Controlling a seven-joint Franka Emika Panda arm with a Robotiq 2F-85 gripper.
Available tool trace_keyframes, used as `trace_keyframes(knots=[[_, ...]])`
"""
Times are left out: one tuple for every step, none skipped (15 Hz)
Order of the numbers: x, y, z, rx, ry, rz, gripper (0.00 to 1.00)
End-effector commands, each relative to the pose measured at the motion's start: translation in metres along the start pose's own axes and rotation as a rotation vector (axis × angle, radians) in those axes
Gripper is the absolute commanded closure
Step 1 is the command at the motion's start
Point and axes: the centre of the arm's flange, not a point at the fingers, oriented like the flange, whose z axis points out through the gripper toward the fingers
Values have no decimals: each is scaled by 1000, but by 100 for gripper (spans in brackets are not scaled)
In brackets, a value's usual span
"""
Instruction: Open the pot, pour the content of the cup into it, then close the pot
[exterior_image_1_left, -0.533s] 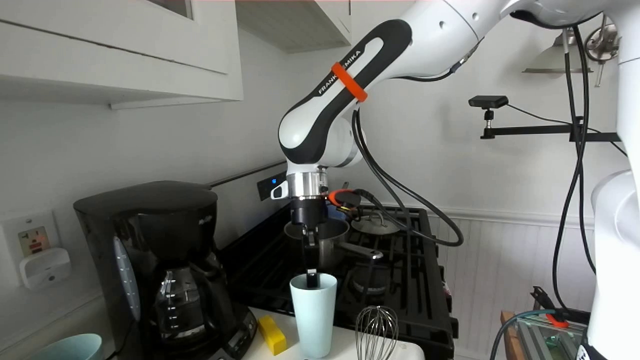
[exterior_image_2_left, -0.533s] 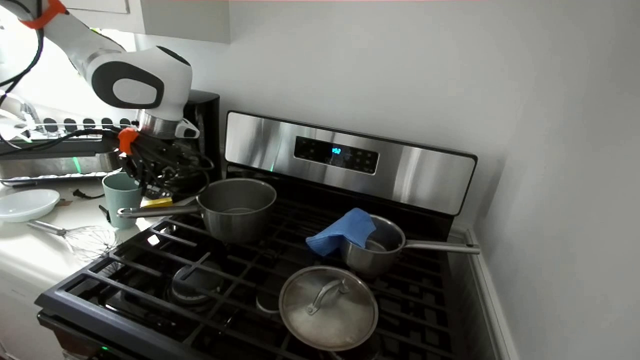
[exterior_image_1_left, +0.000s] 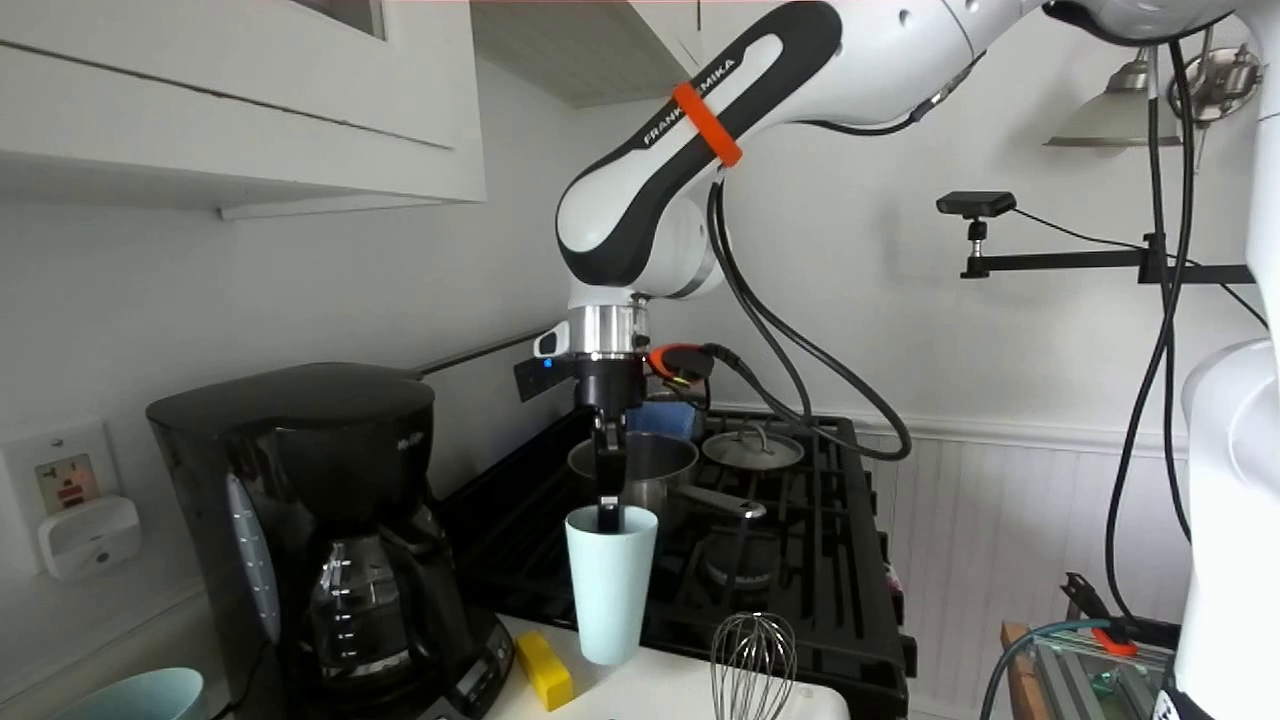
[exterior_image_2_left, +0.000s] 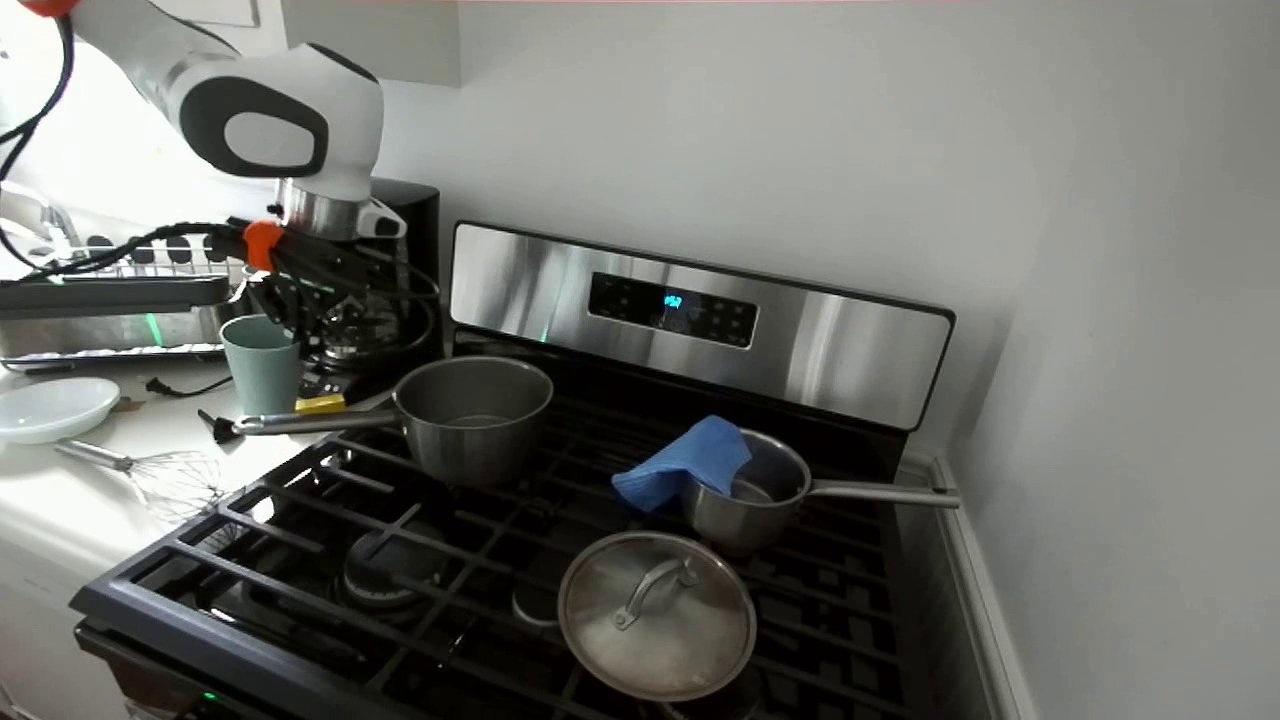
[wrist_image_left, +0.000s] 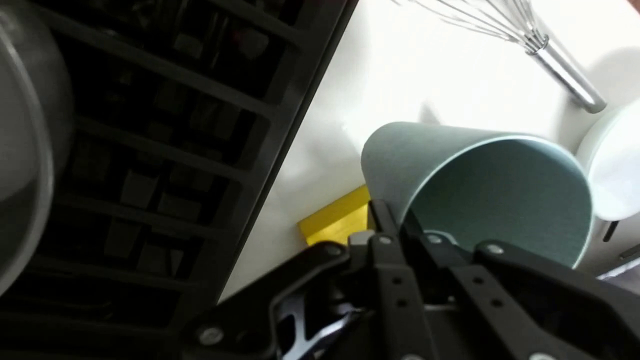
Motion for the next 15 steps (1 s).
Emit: trace_keyframes(knots=[[-8,-8,-67,-94,28,-26,99],[-9,-7,-83,-125,35,-22,99],[-12,-7,-100,-163,34,-11,99],[-13,-6,-115,-173,56,7,99],[-15,-4,-127,-141,94,36,99],[-10,-3,-101,-151,69,-2,96],[-13,-3,-113,-154,81,8,96],[-16,-3,-120,-156,88,14,96],[-17,-3,-123,-156,90,16,96],[-15,-1,-118,-224,105,24,99],[-14,3,-122,-287,128,20,99],[-14,7,-127,-355,145,9,99],[-14,10,-132,-407,163,-1,99],[-15,11,-139,-462,184,-6,99],[-15,13,-145,-515,204,-13,99]])
